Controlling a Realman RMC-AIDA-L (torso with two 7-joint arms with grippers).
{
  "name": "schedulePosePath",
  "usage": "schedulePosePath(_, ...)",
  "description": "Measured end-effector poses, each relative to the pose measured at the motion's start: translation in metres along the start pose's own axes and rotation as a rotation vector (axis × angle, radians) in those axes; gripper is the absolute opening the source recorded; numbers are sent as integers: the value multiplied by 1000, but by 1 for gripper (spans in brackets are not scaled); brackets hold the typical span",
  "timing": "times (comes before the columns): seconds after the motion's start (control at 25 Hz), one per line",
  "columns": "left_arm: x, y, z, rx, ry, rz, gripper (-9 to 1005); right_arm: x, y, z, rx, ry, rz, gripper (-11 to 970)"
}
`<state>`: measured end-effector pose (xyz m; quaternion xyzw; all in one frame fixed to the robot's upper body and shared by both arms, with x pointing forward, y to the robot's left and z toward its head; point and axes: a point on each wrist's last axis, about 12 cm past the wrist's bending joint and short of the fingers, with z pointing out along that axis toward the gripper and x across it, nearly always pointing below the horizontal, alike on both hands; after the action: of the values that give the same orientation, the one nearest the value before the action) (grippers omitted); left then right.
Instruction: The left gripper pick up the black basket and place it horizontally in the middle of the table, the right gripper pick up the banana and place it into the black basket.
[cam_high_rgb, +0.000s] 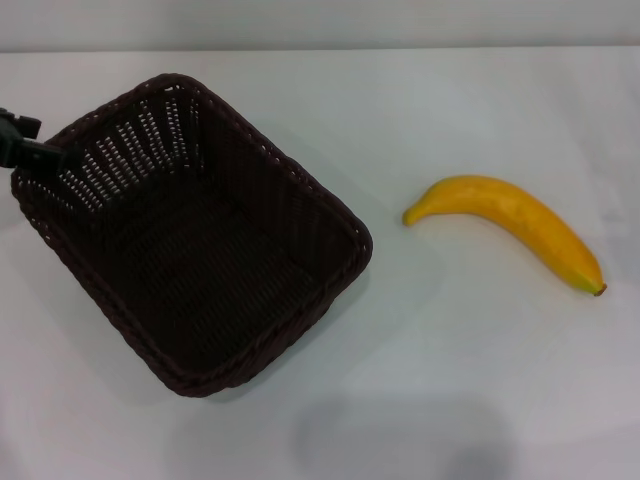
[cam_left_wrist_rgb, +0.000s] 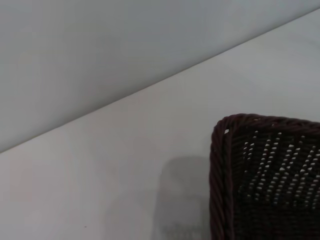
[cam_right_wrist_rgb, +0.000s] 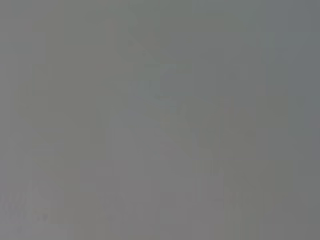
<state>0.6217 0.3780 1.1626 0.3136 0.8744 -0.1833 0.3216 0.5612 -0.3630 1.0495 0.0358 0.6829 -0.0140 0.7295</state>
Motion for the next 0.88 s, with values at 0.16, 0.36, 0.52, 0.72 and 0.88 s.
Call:
schedulePosePath(0.16,4,1,3,-15,-14,14,889,0,2,4,-2,9,0,855)
schedulePosePath(0.36,9,0,15,-31,-19,31,888,1,4,9,-2,35,0,855)
schedulePosePath(0.52,11,-3,23,-38,-24,41,888,1,4,10,0,44,-3,855)
schedulePosePath(0.72,11,-4,27,-43,-41,44,834,1,2,12,8,59,-6,855)
schedulePosePath(0.88,9,-5,27,-42,-60,40,790,2,2,12,9,63,-6,855)
